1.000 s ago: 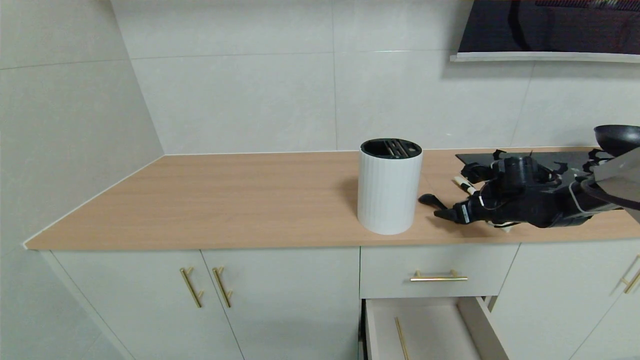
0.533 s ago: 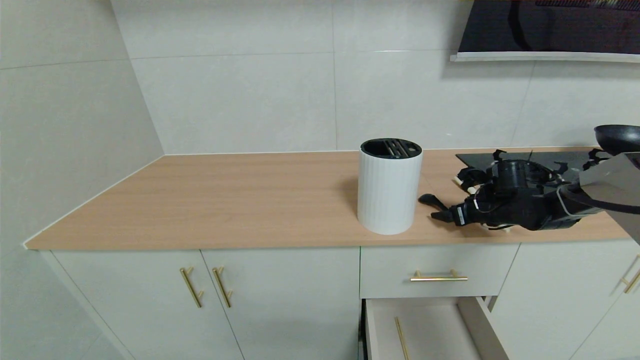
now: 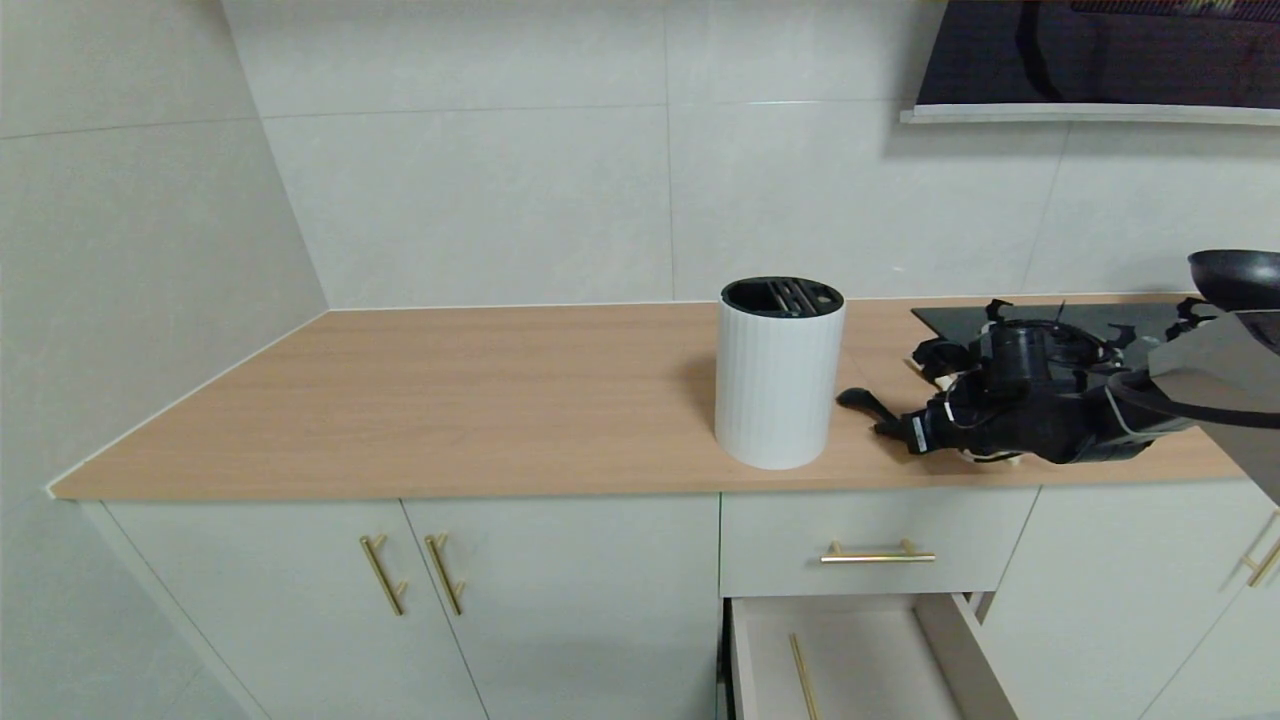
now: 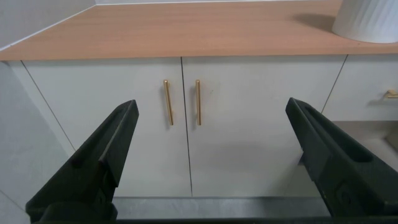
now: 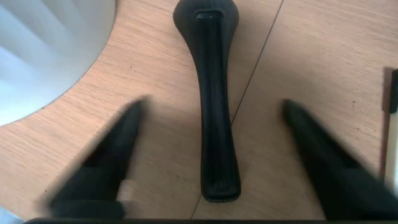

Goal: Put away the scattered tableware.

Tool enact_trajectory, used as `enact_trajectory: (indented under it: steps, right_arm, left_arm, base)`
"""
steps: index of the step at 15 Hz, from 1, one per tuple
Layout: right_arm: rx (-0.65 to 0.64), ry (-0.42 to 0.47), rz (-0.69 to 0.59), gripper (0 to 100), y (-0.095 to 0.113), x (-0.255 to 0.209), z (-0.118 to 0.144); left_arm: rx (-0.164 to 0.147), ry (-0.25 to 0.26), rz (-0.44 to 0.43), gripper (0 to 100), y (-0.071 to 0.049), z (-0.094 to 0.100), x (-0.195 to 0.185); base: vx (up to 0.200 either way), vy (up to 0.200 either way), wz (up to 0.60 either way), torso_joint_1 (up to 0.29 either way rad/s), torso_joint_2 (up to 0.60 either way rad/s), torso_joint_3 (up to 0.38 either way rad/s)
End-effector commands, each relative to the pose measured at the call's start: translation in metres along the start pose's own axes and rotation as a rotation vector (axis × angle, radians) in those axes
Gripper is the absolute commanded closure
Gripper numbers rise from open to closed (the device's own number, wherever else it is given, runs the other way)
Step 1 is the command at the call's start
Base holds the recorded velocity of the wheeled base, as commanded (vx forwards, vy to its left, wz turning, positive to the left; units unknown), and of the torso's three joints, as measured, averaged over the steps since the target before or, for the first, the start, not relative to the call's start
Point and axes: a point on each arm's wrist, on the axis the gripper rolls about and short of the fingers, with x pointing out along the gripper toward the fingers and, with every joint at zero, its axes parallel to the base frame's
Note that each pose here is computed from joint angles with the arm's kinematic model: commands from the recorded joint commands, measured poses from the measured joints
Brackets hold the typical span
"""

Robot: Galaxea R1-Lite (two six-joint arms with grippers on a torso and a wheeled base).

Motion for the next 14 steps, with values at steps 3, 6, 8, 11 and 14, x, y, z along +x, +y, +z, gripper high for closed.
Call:
enact_trajectory:
  steps: [3,6,8,11,14]
  right_arm:
    - [0.002,0.007,0.0,100,0.0,0.001,-0.002]
    - [0.046,-0.009,-0.024,100,0.003,0.0,0.006]
    - [0.099,-0.034,-0.111,100,0.009,-0.009,0.023]
    - [0.24,-0.02,-0.199,100,0.05,-0.088,0.064]
    - [0.296,0.022,-0.212,100,0.092,-0.162,0.066]
  left_arm:
    - [0.0,0.0,0.001,0,0.0,0.0,0.0]
    - [0.0,0.0,0.001,0,0.0,0.0,0.0]
    - [0.0,0.0,0.001,0,0.0,0.0,0.0]
    - [0.0,0.0,0.001,0,0.0,0.0,0.0]
    - [0.0,0.0,0.001,0,0.0,0.0,0.0]
  base:
    - [0.0,0.0,0.0,0.0,0.0,0.0]
    - [0.0,0.0,0.0,0.0,0.0,0.0]
    - [0.0,0.0,0.0,0.0,0.0,0.0]
    - [0.0,0.0,0.0,0.0,0.0,0.0]
    - [0.0,0.0,0.0,0.0,0.0,0.0]
